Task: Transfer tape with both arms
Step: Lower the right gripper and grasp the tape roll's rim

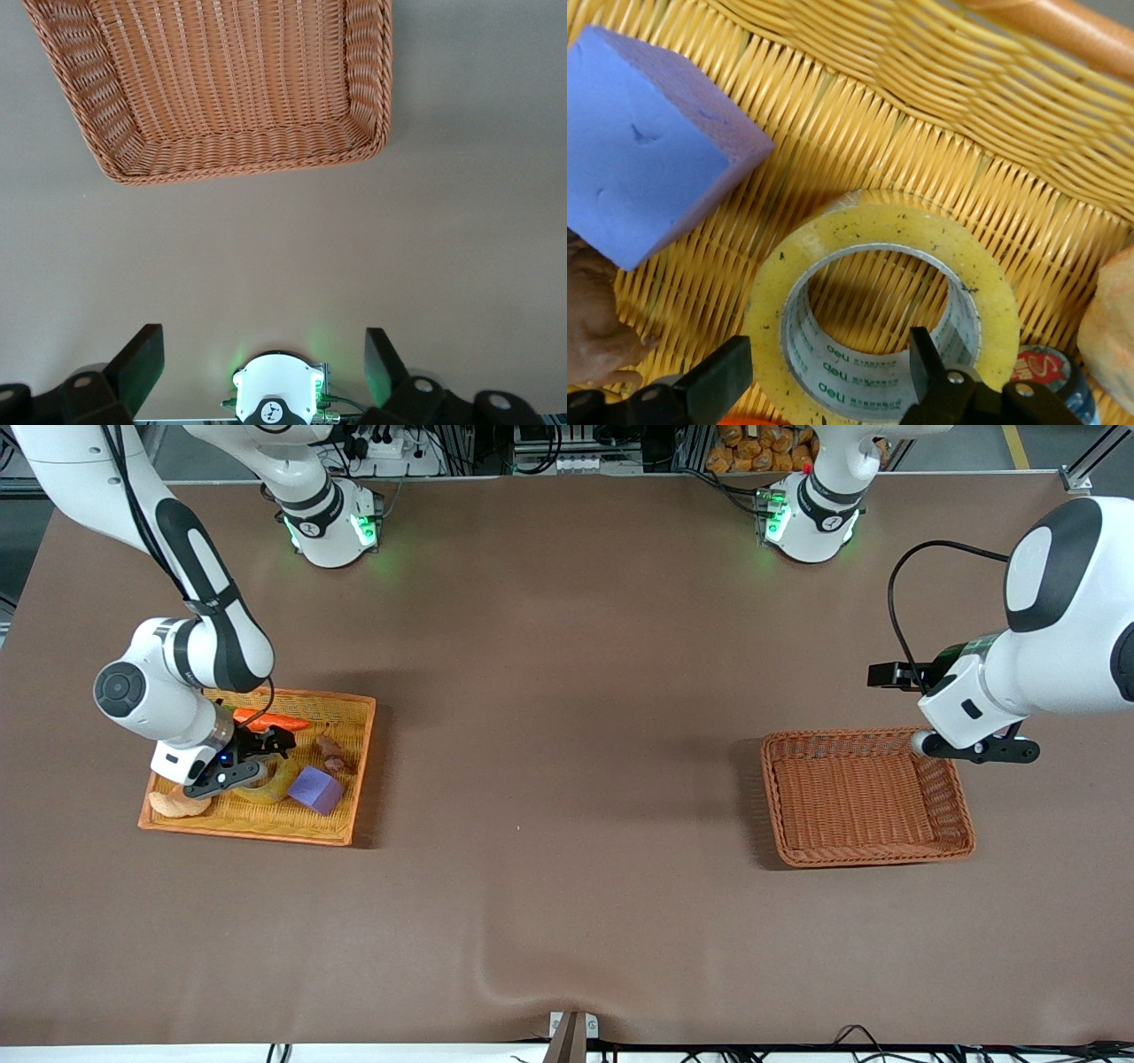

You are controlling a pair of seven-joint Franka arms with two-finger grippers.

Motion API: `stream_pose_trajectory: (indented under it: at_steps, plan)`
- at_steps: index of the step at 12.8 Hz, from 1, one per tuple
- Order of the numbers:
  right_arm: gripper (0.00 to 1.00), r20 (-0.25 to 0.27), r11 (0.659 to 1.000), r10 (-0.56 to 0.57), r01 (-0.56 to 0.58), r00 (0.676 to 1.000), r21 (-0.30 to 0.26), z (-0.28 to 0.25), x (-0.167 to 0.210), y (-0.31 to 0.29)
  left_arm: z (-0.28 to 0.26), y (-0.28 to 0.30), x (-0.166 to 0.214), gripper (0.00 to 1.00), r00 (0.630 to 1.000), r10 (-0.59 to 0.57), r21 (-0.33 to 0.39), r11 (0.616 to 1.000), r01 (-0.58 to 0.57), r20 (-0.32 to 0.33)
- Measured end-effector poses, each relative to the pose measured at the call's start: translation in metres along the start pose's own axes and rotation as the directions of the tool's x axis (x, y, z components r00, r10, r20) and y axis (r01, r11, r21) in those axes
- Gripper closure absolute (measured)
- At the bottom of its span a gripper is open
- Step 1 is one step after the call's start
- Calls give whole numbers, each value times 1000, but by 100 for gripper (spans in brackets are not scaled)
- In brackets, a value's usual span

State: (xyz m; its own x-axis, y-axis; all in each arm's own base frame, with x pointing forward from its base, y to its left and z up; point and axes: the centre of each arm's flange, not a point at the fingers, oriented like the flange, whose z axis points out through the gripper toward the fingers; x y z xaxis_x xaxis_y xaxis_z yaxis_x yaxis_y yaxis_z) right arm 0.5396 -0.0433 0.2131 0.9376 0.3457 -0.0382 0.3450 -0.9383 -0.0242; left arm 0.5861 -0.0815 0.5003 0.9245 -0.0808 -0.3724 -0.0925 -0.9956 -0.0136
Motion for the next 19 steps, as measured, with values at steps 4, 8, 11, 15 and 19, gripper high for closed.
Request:
stream_pose_trajectory:
  at_steps: [4,8,11,15,19]
  plan:
    - [16,31,1000,16,-16,999,20,-1,1,-2,0,0,0,0,1000,0,0,1000,0,0]
    - [6,66,994,62,-67,996,86,-11,8,-2,0,0,0,0,1000,0,0,1000,0,0]
    - [7,66,994,63,-69,996,85,-7,8,-2,0,0,0,0,1000,0,0,1000,0,0]
    - [16,39,996,62,-65,997,65,12,5,-5,0,0,0,0,1000,0,0,1000,0,0]
    - [67,42,997,35,-38,998,65,14,10,-19,0,0,0,0,1000,0,0,1000,0,0]
